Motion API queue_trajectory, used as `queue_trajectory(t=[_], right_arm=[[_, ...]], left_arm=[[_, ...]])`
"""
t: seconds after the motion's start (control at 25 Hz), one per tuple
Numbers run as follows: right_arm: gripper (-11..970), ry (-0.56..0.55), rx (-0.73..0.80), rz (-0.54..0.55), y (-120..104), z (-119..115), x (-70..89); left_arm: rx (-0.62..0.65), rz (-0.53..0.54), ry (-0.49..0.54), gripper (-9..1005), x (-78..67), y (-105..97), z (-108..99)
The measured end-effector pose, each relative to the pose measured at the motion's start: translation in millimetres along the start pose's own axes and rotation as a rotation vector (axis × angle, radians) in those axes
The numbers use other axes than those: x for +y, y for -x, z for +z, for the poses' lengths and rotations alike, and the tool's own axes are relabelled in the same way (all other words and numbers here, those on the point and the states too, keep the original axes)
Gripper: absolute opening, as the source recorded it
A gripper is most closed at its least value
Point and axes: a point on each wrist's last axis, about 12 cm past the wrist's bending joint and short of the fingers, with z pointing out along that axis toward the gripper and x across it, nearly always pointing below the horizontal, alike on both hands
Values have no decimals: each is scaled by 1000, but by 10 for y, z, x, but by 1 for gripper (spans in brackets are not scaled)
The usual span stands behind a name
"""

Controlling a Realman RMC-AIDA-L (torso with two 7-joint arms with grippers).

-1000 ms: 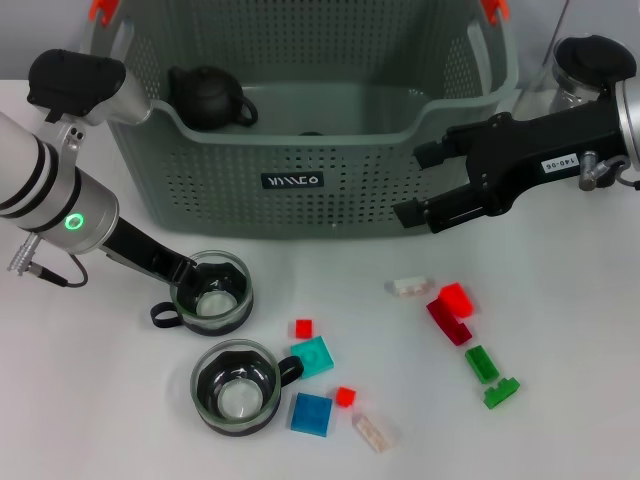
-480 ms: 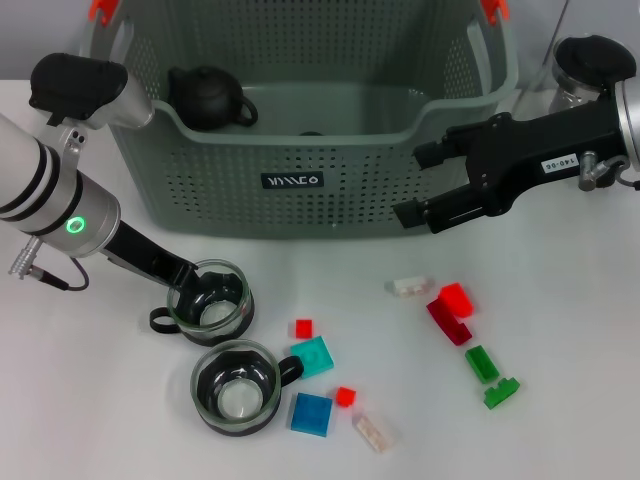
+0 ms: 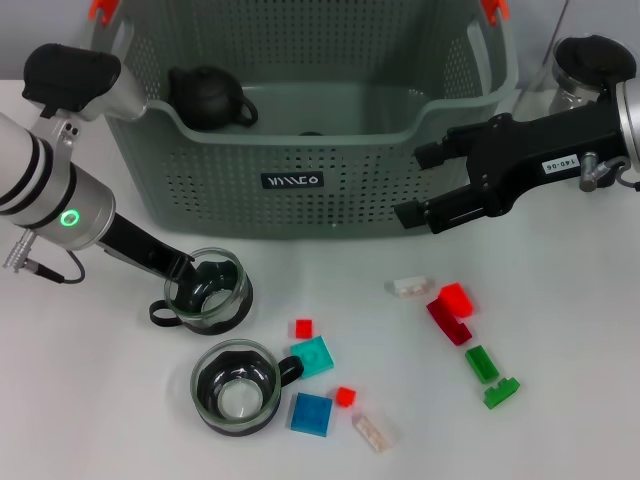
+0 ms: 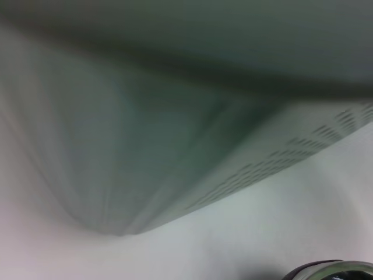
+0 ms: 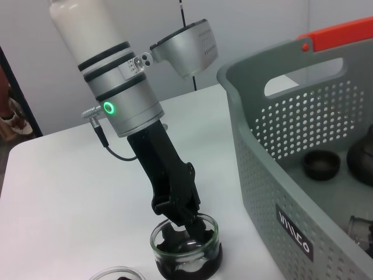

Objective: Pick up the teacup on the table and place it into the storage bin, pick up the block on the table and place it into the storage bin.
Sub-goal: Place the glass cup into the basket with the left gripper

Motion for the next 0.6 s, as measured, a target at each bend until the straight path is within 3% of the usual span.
queue_trajectory(t=[0.28, 0.6], right_arm=[[949, -1, 0, 1, -1, -5, -3], [947, 0, -3, 0, 4, -11, -3]], left_arm=[[1, 11, -18, 50, -1, 15, -67], [-39, 21, -172, 50, -2, 26, -447]])
